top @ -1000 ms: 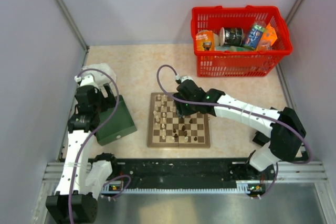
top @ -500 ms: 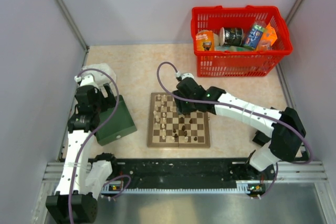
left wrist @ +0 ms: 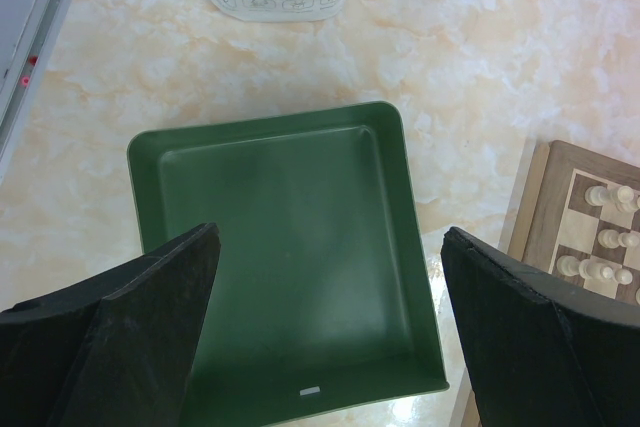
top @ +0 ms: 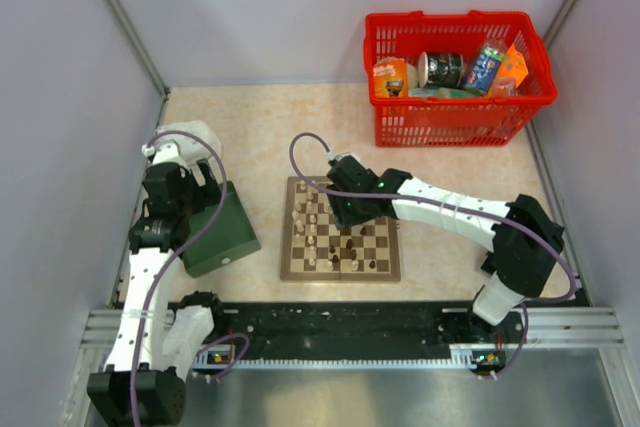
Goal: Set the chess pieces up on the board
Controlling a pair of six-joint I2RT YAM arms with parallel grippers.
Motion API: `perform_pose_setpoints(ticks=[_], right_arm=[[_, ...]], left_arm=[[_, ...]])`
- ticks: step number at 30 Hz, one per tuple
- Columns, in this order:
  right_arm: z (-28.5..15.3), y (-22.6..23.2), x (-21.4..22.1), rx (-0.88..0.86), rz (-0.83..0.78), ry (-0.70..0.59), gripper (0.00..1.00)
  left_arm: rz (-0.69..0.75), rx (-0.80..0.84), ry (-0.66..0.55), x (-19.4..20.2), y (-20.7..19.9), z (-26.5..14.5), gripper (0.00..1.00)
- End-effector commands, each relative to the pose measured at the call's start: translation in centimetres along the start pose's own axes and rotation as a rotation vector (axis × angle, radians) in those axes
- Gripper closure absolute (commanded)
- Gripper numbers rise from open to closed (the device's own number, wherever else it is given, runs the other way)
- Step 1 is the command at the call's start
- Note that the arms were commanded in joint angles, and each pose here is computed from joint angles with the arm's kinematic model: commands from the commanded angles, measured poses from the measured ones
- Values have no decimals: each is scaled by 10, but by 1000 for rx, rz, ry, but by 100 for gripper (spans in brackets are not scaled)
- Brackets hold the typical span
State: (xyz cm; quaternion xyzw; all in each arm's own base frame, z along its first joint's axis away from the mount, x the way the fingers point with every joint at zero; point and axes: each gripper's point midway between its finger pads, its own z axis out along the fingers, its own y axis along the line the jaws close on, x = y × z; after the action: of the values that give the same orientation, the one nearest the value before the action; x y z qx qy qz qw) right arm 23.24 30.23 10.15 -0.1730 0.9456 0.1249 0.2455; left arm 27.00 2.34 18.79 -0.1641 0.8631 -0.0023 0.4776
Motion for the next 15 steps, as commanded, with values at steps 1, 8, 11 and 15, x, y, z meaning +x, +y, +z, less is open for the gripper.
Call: perform_pose_setpoints(ticks=[1,8,11,15], right_arm=[[1,9,0,-16,-3,-1,52],[-14,5,-21,6,12,-92,52],[-21,3,-29,17,15,-128,51],[-24,3,-30,12,16,-134,50]], left_arm=[[3,4,-27,-5,0,-2,2],[3,3,-26,-5,0,-2,2],[2,3,-26,-5,0,-2,2],[2,4,-24,-5,0,-2,2]])
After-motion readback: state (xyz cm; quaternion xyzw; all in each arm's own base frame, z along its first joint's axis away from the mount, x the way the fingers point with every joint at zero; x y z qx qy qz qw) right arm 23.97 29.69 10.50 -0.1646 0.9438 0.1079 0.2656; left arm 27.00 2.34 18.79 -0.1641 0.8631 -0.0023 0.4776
